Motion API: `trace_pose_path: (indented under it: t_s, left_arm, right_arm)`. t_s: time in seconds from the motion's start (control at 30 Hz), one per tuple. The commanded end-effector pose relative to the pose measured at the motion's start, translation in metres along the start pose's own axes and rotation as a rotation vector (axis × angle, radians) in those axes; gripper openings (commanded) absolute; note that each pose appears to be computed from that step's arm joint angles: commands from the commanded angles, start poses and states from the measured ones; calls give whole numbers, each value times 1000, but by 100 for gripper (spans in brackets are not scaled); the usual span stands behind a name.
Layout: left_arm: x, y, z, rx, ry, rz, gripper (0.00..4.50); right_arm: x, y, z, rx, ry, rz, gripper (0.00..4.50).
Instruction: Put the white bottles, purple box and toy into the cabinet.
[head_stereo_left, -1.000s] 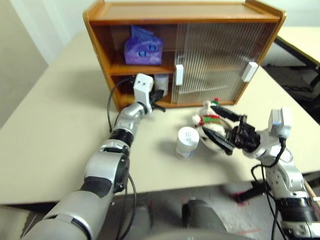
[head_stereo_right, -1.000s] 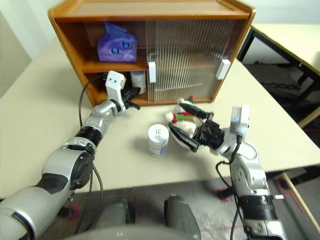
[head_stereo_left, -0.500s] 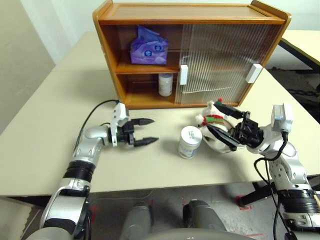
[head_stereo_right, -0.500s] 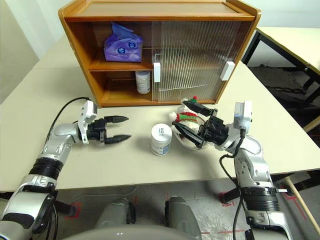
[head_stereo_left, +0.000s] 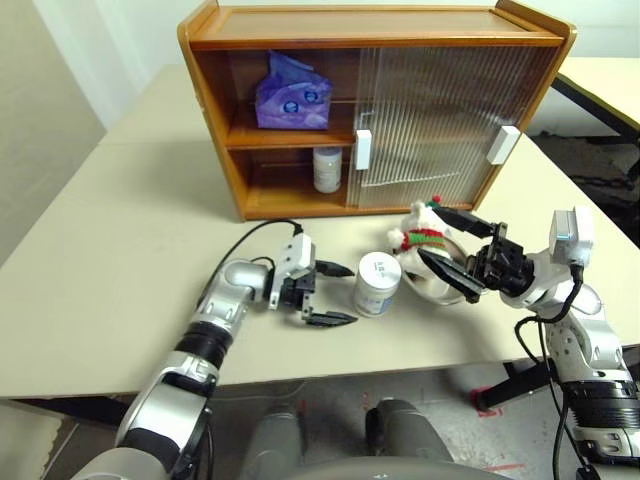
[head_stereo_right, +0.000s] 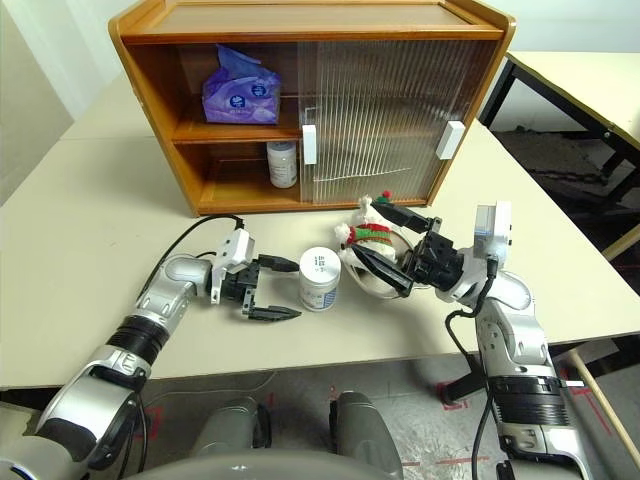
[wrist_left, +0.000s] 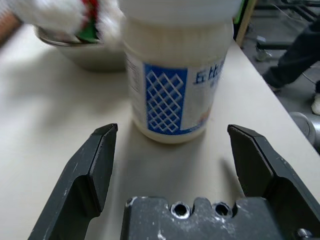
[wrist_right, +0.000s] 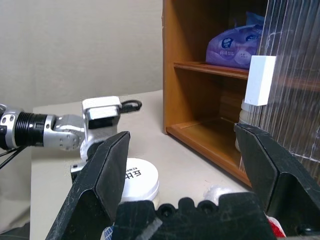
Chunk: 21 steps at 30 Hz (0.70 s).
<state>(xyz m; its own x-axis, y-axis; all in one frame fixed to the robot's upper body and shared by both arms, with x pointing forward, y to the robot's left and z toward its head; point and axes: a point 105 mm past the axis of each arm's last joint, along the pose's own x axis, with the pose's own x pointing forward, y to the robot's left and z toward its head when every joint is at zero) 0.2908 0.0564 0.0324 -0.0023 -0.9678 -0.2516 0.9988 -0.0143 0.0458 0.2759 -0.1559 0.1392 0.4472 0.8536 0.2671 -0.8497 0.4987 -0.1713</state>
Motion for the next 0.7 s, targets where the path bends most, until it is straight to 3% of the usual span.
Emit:
trace_pose_path:
  t_s: [0.03, 0.23, 0.33, 0.4, 0.43, 0.7]
  left_arm:
    - [15, -1, -1, 12, 13, -32, 448]
    - [36, -3, -1, -8, -15, -33, 448]
    - [39, -6, -1, -21, -14, -50, 389]
    - [38, -5, -3, -32, -8, -40, 315]
    - [36, -3, -3, -35, -12, -27, 303]
    - [-9, 28, 11, -91, -117, 229, 303]
  right_arm:
    - [-4, 0, 5, -24, 6, -6, 450]
    - [-5, 2, 5, -19, 11, -10, 450]
    - [-5, 3, 5, -18, 12, -11, 450]
    - [-5, 3, 5, -17, 13, -11, 450]
    - [-5, 3, 5, -17, 13, -12, 450]
    - [-5, 5, 3, 8, 21, 11, 450]
